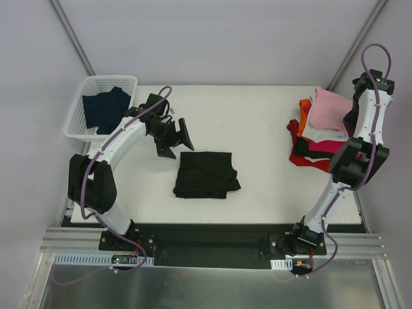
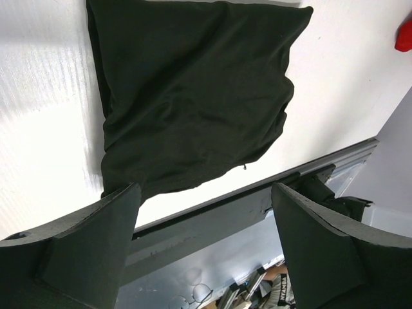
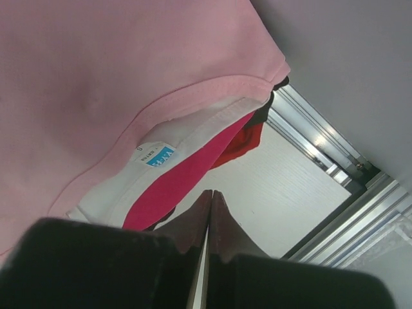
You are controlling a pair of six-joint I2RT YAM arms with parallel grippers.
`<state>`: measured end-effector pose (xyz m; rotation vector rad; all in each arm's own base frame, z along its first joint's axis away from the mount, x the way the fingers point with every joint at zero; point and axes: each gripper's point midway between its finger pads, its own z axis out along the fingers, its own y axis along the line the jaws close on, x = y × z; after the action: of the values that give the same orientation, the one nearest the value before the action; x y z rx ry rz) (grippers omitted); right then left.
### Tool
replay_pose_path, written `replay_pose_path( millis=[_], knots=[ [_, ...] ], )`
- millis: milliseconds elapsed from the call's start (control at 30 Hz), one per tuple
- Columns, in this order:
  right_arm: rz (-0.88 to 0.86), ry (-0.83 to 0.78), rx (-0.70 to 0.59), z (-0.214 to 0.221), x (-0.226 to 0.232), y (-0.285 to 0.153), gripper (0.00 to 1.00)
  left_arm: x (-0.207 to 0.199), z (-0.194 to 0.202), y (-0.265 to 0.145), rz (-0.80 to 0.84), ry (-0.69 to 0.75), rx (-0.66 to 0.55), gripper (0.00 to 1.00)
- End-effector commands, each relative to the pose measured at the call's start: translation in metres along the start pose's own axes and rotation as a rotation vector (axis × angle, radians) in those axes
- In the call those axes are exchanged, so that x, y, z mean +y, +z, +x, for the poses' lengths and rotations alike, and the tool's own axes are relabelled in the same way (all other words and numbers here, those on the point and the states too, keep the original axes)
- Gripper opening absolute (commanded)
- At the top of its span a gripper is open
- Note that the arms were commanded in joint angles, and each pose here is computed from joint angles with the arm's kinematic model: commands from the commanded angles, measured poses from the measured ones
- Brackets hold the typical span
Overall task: Fold and stack the t-shirts
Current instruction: Put the neatly folded tshirt into the corner of the board with the right arm
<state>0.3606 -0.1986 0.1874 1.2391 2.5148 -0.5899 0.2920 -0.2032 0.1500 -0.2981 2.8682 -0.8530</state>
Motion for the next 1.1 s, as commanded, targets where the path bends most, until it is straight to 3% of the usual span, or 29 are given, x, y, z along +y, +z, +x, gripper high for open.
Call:
replay_pose_path(
  millis=[0, 200, 700, 833, 967, 1067],
  knots=[
    [-0.071, -0.054, 0.132, 0.024, 0.0, -0.009, 0.01, -0.005, -0.001, -0.007, -0.001, 0.011, 0.002, 0.83],
    [-0.182, -0.132, 0.324, 0.058, 0.03, 0.015, 0.01, 0.0, 0.003, -0.004, -0.021, 0.003, 0.005, 0.84],
    [-0.229, -0.205, 0.658, 0.121, 0.066, 0.073, 0.01, 0.01, 0.006, 0.001, -0.054, -0.008, 0.012, 0.84],
    [-0.231, -0.245, 0.716, 0.139, 0.065, 0.081, 0.01, 0.009, 0.004, 0.004, -0.054, -0.013, 0.017, 0.84],
    [-0.244, -0.294, 0.746, 0.152, 0.067, 0.085, 0.1, 0.008, 0.001, 0.008, -0.056, -0.021, 0.027, 0.84],
    [-0.245, -0.343, 0.765, 0.16, 0.069, 0.088, 0.09, 0.007, -0.002, 0.011, -0.055, -0.025, 0.031, 0.84]
  ],
)
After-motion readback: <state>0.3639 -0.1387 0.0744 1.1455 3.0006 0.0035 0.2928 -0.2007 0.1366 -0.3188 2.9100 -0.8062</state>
